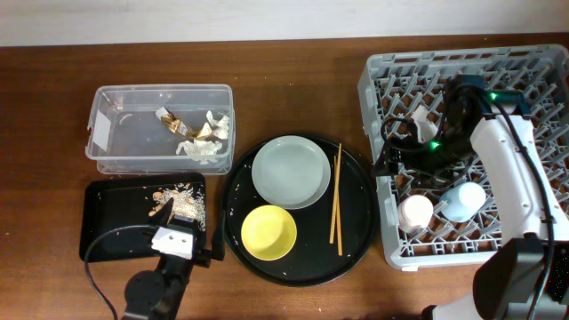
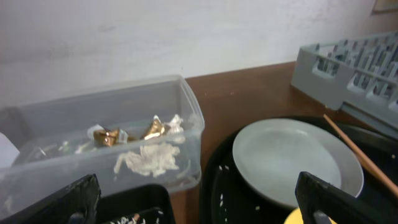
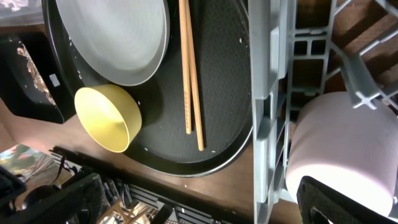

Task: Sort waste into correct bins and load items into the dishwasher rack
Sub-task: 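Grasp the yellow bowl with the right gripper and place it in the rack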

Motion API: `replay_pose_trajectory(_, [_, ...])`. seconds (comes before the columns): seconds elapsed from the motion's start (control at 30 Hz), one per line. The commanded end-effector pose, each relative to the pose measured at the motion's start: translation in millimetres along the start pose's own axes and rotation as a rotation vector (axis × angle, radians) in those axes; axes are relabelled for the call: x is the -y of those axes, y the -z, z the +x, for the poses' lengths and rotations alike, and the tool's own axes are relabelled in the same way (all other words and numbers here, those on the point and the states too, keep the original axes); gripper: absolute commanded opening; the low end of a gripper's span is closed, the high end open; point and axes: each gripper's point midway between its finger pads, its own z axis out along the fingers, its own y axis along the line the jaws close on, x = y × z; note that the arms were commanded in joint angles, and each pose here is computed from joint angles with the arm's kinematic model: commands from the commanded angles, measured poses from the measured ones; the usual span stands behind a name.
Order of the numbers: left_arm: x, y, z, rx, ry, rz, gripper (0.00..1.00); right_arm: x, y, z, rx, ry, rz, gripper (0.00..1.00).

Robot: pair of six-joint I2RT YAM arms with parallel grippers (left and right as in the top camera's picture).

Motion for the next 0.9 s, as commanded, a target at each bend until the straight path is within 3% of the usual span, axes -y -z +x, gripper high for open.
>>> replay_pose_trajectory(0.0, [1.9, -2.3, 14.0, 0.03, 0.009, 0.007, 0.99, 0.2, -2.3, -0.3, -0.008, 0.015, 0.01, 0.98])
replay_pose_trajectory(0.3, [2.3, -2.7, 18.0, 0.016, 0.01, 0.009, 0.99, 3.0, -1.9, -6.4, 0.016, 0.018, 0.023, 0.98])
replay_pose_trajectory(0.33, [2.3, -2.7, 18.0, 0.016, 0.009, 0.009, 0.99, -0.8, -0.5, -27.5, 0.1, -0.038, -0.001, 0.98])
replay_pose_trajectory(0.4, [2.3, -2.7, 18.2, 0.015, 0.009, 0.009, 0.99, -2.7, 0.3, -34.3, 0.125, -0.141, -0.018, 0.98])
replay_pose_trajectory(0.5, [2.3, -2.7, 18.2, 0.015, 0.009, 0.009, 0.99, -19.0, 0.7, -35.4, 0.12, -0.133, -0.107, 0.99])
replay_pose_trajectory(0.53, [2.3, -2.7, 18.2, 0.015, 0.009, 0.009, 0.99, -32.0, -2.6, -27.3, 0.088, -0.067, -0.138, 0.94])
replay_pose_trajectory(0.57, [2.3, -2.7, 18.0, 0.016, 0.01, 0.009, 0.99, -40.7, -14.2, -13.5, 0.051, 0.021, -0.042, 0.88])
replay_pose_trajectory(0.63, [2.3, -2.7, 18.0, 0.016, 0.009, 0.009, 1.0, -62.1, -45.6, 8.5, 0.035, 0.196, 0.259, 0.88])
replay_pose_trajectory(0.73, [2.3, -2.7, 18.0, 0.016, 0.009, 0.009, 0.99, -94.4, -72.6, 23.1, 0.135, 0.31, 0.469, 0.81])
replay_pose_trajectory(0.87, [2.3, -2.7, 18.0, 0.016, 0.01, 0.009, 1.0, -143.1, -109.5, 46.7, 0.168, 0.43, 0.441, 0.75])
